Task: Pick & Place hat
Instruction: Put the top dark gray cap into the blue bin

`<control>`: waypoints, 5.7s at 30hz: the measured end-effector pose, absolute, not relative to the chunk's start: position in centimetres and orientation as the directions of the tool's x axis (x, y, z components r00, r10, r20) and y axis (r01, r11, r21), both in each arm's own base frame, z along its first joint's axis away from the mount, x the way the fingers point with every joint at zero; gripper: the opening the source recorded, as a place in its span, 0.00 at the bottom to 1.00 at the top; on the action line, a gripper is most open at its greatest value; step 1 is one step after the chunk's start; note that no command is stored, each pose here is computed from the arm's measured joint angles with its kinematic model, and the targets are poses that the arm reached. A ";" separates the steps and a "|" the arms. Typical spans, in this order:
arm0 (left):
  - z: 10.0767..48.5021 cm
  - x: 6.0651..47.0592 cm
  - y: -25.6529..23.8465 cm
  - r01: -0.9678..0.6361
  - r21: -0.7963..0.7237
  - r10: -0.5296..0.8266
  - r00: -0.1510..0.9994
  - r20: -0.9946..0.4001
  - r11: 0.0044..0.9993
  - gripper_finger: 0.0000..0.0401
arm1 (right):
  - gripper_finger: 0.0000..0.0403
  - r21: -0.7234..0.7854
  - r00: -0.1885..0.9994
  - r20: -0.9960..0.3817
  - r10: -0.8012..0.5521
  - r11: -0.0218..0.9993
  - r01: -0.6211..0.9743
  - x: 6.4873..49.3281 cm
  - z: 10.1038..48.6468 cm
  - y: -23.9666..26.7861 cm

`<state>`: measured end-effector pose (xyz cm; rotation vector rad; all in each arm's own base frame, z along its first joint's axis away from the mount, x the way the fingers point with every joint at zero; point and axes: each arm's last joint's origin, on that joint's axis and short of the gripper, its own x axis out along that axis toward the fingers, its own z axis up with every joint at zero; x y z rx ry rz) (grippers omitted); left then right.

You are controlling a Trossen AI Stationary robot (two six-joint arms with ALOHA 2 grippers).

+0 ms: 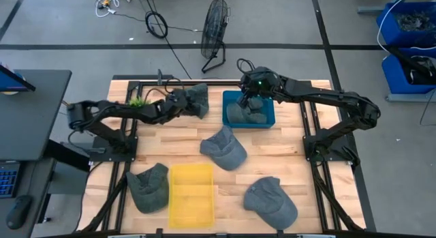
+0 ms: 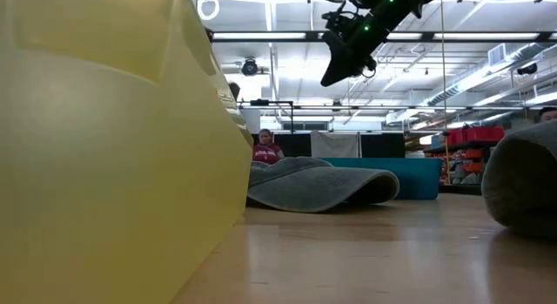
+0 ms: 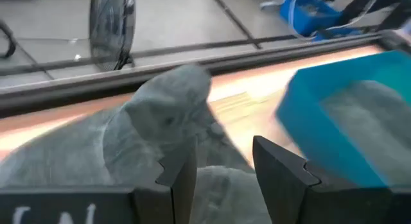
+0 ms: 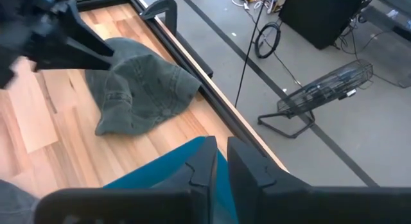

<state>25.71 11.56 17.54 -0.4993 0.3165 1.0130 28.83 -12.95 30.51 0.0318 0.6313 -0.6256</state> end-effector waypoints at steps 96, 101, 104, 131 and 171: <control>21.2 26.7 7.6 -0.616 -0.229 0.533 0.777 -0.336 0.754 0.27 | 0.01 -0.917 0.655 -0.250 -0.713 0.392 0.077 39.8 24.0 -10.7; 21.1 26.7 7.6 -0.613 -0.186 0.531 0.771 -0.351 0.768 0.27 | 0.01 -0.964 0.568 -0.219 -0.794 0.268 0.003 37.7 27.9 -9.8; 20.9 26.6 7.6 -0.617 -0.176 0.529 0.764 -0.369 0.767 0.27 | 0.00 -0.943 0.588 -0.323 -0.741 0.307 -0.131 34.8 30.1 -9.0; 21.2 26.7 7.7 -0.625 -0.261 0.537 0.773 -0.337 0.736 0.27 | 0.00 -0.710 0.557 -0.644 -0.525 0.138 -0.690 22.3 25.1 -8.2; 21.2 26.7 7.7 -0.624 -0.250 0.537 0.773 -0.337 0.740 0.27 | 0.02 -0.619 0.543 -0.480 -0.689 -0.172 -0.766 23.2 22.8 -13.6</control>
